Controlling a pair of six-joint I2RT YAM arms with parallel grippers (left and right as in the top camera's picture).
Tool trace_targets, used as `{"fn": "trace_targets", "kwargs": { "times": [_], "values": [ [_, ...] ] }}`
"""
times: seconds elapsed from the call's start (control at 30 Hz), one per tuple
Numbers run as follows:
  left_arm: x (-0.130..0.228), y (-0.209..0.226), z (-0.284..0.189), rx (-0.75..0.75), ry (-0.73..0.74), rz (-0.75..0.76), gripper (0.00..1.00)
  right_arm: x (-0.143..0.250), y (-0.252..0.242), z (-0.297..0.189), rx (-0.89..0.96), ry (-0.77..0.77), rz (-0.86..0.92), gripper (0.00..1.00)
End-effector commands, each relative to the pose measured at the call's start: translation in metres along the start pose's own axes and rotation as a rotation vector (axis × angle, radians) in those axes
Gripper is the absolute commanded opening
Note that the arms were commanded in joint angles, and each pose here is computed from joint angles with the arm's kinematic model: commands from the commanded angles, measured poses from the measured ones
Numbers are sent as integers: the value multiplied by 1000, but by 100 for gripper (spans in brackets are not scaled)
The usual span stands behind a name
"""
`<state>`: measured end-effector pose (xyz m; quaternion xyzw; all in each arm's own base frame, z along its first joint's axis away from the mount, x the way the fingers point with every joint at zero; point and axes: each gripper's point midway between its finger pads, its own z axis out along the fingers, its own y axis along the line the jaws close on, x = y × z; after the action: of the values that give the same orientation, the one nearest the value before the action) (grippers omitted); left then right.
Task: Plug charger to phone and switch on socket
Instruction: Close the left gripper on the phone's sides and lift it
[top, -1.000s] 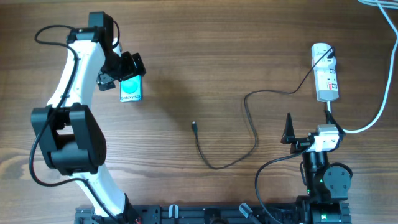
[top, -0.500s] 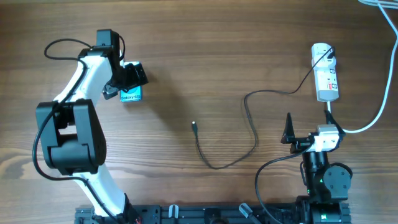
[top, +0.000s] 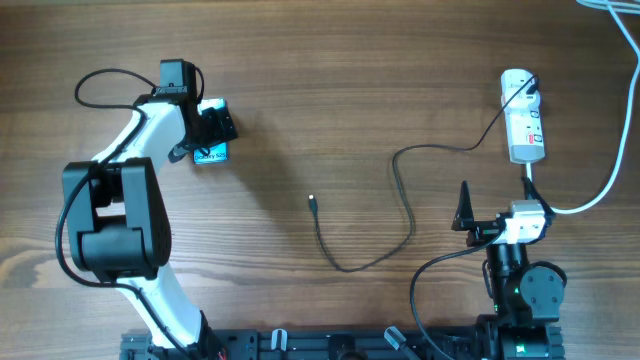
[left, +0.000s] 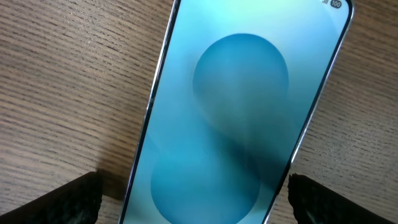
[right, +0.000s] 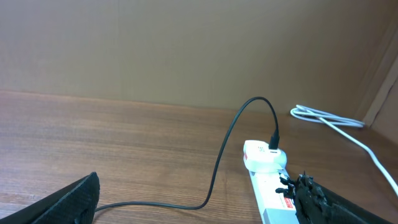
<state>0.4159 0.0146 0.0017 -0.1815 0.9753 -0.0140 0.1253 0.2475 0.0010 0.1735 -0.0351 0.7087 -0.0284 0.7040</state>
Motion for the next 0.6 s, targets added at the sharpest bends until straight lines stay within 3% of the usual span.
{"fn": "trace_targets", "kwargs": {
  "times": [0.0, 0.27, 0.57],
  "values": [
    [26, 7, 8, -25, 88, 5, 98, -2, -2, 0, 13, -10, 12, 100],
    [46, 11, 6, -37, 169, 1, 99, -2, -2, 0, 13, -10, 13, 100],
    [-1, -5, 9, 30, -23, 54, 100, -2, -2, 0, 13, -10, 13, 100]
  ]
}}
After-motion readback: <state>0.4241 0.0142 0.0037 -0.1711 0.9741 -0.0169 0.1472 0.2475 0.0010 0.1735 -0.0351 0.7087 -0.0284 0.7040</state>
